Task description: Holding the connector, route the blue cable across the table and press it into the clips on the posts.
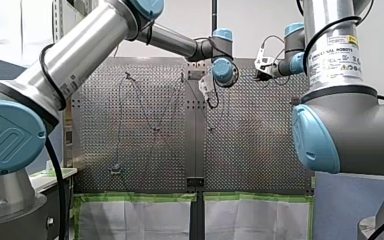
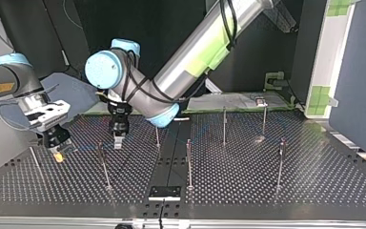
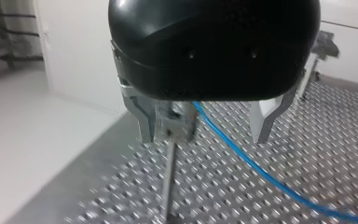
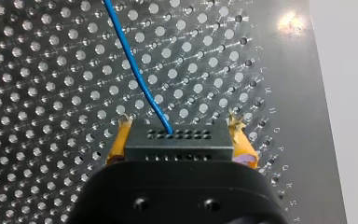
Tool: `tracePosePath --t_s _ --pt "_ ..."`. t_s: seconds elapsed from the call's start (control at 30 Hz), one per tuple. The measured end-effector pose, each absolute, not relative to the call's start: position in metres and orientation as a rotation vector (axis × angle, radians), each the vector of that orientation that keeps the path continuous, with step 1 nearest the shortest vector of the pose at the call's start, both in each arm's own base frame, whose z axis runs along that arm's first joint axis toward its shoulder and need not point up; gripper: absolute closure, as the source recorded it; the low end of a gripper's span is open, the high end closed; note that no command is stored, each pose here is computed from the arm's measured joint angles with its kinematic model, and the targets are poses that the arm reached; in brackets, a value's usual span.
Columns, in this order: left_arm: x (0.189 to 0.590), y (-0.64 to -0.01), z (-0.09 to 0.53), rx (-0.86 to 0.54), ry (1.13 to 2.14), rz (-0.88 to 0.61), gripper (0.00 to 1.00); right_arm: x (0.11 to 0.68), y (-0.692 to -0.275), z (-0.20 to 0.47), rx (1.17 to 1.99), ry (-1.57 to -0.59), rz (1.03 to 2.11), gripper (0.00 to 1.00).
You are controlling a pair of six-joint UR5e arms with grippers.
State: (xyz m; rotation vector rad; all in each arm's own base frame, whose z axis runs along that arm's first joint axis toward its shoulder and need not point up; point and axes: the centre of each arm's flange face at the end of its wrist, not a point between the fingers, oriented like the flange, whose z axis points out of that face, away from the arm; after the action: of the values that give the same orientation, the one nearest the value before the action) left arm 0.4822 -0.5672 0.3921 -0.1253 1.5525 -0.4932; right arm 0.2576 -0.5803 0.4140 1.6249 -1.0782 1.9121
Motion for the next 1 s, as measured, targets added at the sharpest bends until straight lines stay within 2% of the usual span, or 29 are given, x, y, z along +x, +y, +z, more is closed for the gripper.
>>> tracePosePath --t_s 0.2,0.67,1.0 --pt "0.475 -0.554 0.410 -0.160 1.507 -0.504 0.00 0.257 -0.580 0.414 1.627 -1.080 1.910 1.00" --pt "0.452 -0.521 0.444 -0.224 1.415 -0.422 0.00 0.259 -0.580 0.413 1.630 -1.080 1.911 1.00" --pt "0.426 -0.498 0.468 -0.326 1.337 -0.417 0.00 0.259 -0.580 0.413 1.630 -1.075 1.910 1.00"
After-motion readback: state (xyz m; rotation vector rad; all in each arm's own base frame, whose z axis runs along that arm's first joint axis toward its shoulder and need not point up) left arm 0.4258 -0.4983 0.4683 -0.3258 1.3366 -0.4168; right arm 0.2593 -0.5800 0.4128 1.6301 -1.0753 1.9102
